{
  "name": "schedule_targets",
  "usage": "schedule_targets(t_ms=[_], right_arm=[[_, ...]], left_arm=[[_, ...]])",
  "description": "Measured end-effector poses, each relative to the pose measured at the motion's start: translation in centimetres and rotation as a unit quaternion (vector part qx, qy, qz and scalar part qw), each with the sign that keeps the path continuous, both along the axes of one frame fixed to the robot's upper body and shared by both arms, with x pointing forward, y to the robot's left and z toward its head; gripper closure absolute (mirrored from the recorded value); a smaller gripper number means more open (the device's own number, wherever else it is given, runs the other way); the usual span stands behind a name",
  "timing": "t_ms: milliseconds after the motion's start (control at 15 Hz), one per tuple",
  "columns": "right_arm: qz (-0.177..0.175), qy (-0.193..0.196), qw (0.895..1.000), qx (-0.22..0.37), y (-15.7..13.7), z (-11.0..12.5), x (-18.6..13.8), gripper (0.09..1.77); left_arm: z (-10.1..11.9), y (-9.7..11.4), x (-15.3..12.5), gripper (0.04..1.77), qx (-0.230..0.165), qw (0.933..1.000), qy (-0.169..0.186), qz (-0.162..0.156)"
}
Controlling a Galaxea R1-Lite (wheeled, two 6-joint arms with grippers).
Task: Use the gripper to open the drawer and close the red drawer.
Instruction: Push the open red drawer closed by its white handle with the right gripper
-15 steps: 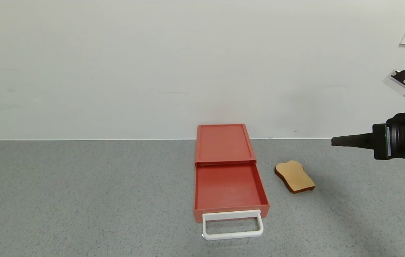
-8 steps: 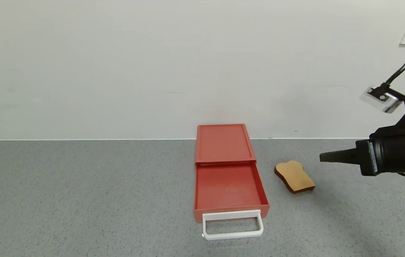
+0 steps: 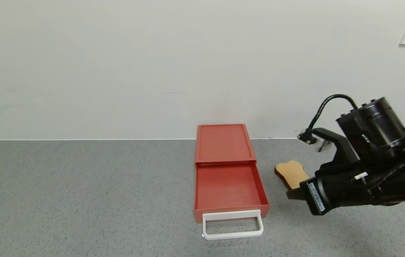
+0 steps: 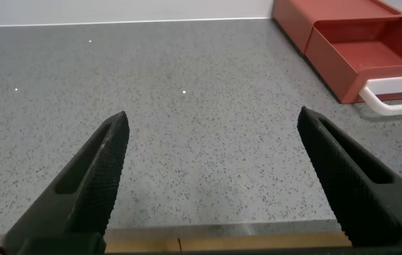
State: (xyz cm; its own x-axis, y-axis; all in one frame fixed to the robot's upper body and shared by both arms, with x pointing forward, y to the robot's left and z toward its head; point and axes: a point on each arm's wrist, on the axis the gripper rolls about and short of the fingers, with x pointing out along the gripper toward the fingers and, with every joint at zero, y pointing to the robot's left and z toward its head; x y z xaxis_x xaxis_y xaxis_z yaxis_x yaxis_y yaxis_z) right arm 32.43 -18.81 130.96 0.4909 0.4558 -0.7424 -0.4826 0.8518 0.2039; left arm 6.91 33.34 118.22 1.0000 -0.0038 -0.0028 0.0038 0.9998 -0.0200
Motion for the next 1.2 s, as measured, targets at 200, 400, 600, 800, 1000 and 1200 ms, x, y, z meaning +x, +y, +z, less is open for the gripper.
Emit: schedule_targets(t_ms=[200, 400, 600, 800, 1000, 1200], right_arm=[[0.004, 0.024, 0.999, -0.021, 2.5, -1.7, 0.2, 1.74], [0.004, 0.045, 0.998, -0.034, 4.7, -3.2, 0.4, 1.74], [0.001, 0.062, 0.997, -0.049, 6.2, -4.8, 1.1, 1.74], [-0.001, 0.074, 0.996, -0.057, 7.9, -6.0, 1.7, 1.74], [-0.007, 0.075, 0.995, -0.069, 9.5, -7.0, 2.2, 1.74], [-0.009, 0.087, 0.993, -0.074, 10.9, -7.8, 2.7, 1.74]], left_arm=[[0.0, 0.0, 0.0, 0.09, 0.000, 1.0000, 0.001, -0.002], [0.0, 0.0, 0.0, 0.09, 0.001, 1.0000, 0.001, -0.003], [0.0, 0.0, 0.0, 0.09, 0.001, 1.0000, 0.001, -0.003], [0.0, 0.0, 0.0, 0.09, 0.001, 1.0000, 0.001, -0.003], [0.0, 0.0, 0.0, 0.09, 0.001, 1.0000, 0.001, -0.003], [0.0, 0.0, 0.0, 0.09, 0.001, 1.0000, 0.001, -0.003]])
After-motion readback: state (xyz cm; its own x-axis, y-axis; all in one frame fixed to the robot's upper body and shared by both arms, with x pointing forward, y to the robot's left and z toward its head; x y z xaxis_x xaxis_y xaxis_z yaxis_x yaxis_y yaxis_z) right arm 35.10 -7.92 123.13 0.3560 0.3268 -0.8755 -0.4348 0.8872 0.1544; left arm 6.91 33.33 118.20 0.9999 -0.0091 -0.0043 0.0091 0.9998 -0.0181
